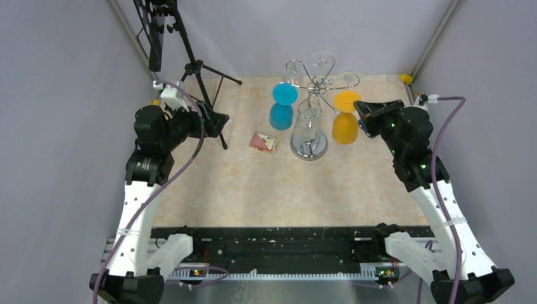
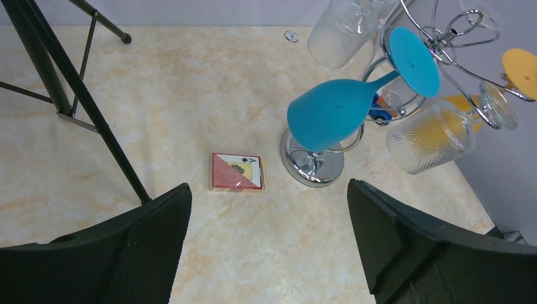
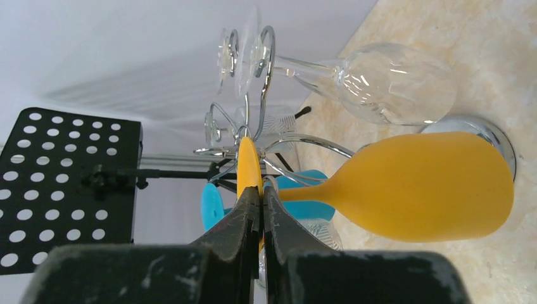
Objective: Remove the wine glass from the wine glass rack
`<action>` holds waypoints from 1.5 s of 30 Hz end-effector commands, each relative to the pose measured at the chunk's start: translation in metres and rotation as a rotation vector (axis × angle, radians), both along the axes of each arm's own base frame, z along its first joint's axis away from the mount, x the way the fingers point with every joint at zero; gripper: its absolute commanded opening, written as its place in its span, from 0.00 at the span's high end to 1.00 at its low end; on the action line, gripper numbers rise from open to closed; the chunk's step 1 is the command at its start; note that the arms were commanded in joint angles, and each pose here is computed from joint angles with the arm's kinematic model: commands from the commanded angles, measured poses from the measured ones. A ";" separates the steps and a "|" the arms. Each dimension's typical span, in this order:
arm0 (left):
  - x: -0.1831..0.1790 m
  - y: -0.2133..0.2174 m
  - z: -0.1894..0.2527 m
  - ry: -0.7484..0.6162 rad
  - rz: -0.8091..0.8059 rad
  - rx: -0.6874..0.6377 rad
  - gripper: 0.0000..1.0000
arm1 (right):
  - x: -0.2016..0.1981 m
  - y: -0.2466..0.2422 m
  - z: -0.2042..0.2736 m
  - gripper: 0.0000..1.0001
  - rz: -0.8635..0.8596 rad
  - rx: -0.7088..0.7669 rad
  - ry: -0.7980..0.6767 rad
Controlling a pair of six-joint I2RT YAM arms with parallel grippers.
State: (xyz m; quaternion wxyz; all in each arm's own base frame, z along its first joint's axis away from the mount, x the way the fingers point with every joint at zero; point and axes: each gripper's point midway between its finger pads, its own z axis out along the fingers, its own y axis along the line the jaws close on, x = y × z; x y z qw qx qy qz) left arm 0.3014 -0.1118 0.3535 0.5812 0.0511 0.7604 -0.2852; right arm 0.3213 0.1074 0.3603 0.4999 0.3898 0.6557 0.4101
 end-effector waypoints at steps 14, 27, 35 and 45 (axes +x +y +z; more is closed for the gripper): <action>-0.014 -0.003 0.027 -0.082 -0.028 0.005 0.05 | -0.028 -0.010 0.055 1.00 -0.005 -0.001 -0.127; -0.013 -0.002 0.021 -0.068 -0.016 -0.001 0.05 | -0.021 0.019 0.051 1.00 0.144 0.011 -0.121; -0.012 -0.001 0.017 -0.060 -0.009 0.003 0.05 | -0.003 0.031 0.051 1.00 0.183 0.009 -0.138; -0.006 -0.002 0.015 -0.048 -0.011 0.003 0.04 | 0.020 0.028 0.046 1.00 0.133 -0.001 -0.128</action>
